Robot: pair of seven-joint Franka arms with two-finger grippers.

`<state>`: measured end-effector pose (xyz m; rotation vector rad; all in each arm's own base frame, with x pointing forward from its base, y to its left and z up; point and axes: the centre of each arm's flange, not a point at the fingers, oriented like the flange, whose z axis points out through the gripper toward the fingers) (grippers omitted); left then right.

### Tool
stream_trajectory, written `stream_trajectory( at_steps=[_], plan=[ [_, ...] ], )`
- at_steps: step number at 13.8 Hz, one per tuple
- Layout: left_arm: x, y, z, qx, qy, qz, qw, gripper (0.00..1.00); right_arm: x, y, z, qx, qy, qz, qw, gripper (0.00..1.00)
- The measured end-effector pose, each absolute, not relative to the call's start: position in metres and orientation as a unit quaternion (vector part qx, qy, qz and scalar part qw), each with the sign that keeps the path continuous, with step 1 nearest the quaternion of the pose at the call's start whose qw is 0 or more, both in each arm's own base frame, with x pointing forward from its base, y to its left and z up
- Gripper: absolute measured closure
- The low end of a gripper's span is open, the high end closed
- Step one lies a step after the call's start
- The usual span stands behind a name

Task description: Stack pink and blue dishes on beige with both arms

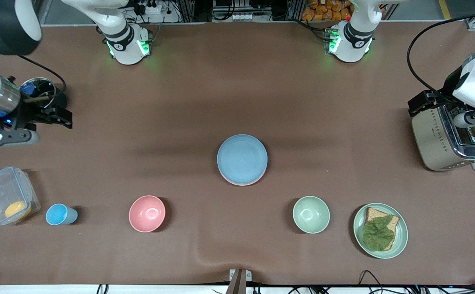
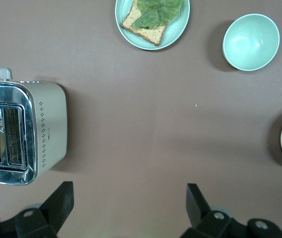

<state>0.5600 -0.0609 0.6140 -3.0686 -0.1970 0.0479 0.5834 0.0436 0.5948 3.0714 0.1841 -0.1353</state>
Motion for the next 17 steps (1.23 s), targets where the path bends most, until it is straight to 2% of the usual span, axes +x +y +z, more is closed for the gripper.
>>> stream_trajectory(
  at_steps=[5,17],
  plan=[
    [0.559,-0.060,0.613,-0.997,-0.065,0.020,0.034,0.00,0.567,0.026,0.647,0.999,0.042,-0.020,0.016,0.00],
    [0.561,-0.056,0.611,-0.999,-0.030,0.025,0.023,0.00,0.579,0.020,0.634,0.999,0.037,-0.004,0.009,0.00]
  ],
)
